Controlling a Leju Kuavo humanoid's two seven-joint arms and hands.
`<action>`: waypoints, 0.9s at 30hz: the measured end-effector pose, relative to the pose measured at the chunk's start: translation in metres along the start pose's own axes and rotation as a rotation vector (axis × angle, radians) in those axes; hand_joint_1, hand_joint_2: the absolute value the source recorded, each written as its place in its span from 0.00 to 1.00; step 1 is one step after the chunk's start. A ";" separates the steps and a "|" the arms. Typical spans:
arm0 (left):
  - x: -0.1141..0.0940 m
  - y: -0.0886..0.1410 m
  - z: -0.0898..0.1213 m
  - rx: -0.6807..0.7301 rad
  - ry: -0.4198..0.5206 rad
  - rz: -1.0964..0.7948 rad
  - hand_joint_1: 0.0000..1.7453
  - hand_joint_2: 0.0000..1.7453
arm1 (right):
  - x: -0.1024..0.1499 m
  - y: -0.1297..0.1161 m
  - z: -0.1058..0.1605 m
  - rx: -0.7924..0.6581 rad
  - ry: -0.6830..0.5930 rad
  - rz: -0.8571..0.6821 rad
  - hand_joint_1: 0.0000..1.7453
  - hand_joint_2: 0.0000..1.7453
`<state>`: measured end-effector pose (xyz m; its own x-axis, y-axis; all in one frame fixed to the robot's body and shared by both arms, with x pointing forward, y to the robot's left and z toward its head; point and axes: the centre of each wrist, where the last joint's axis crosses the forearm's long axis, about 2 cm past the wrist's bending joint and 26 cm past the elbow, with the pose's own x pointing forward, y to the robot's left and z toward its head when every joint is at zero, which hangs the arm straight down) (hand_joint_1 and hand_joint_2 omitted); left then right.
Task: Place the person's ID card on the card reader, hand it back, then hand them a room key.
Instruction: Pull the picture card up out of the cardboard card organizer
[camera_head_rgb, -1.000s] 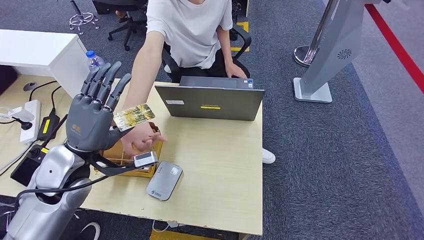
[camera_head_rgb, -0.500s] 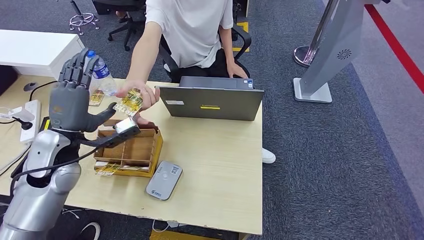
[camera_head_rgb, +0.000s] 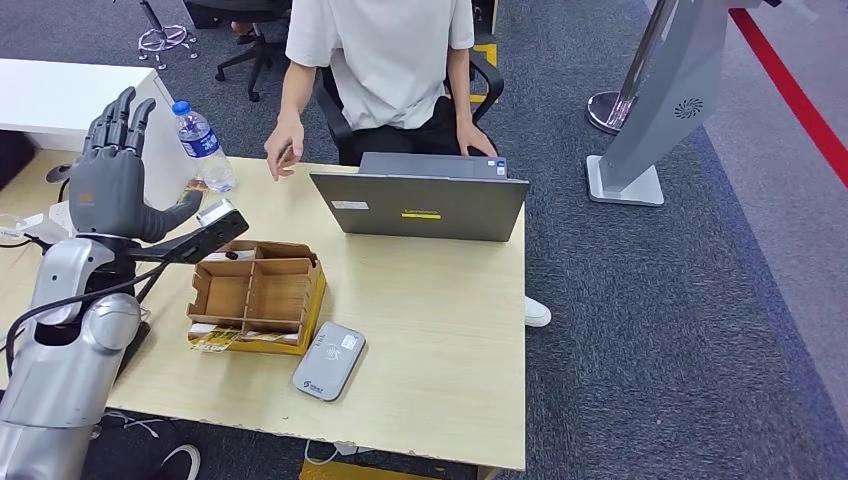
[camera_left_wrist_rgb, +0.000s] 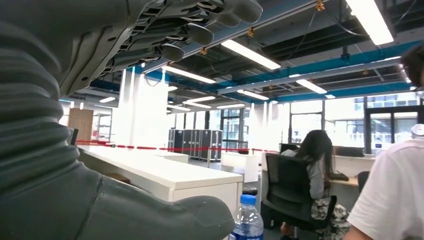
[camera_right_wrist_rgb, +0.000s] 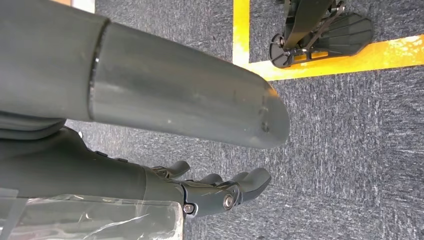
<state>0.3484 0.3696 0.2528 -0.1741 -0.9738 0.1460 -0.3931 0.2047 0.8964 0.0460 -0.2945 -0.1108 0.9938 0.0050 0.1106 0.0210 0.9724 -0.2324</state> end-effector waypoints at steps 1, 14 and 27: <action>0.001 -0.002 0.003 -0.002 -0.007 -0.002 0.00 1.00 | 0.000 0.000 0.000 0.000 0.000 -0.001 0.00 0.00; 0.013 -0.017 0.040 -0.029 -0.067 -0.019 0.00 1.00 | -0.001 -0.001 0.000 -0.003 0.004 -0.011 0.00 0.00; 0.012 -0.040 0.164 -0.502 -0.368 -0.111 0.00 1.00 | -0.002 -0.003 -0.001 -0.005 -0.003 -0.044 0.00 0.00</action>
<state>0.2144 0.3660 0.1496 -0.4905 -0.8708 -0.0325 0.0292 -0.0537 0.9981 0.0435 -0.2971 -0.1111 0.9916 -0.0366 0.1241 0.0649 0.9705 -0.2322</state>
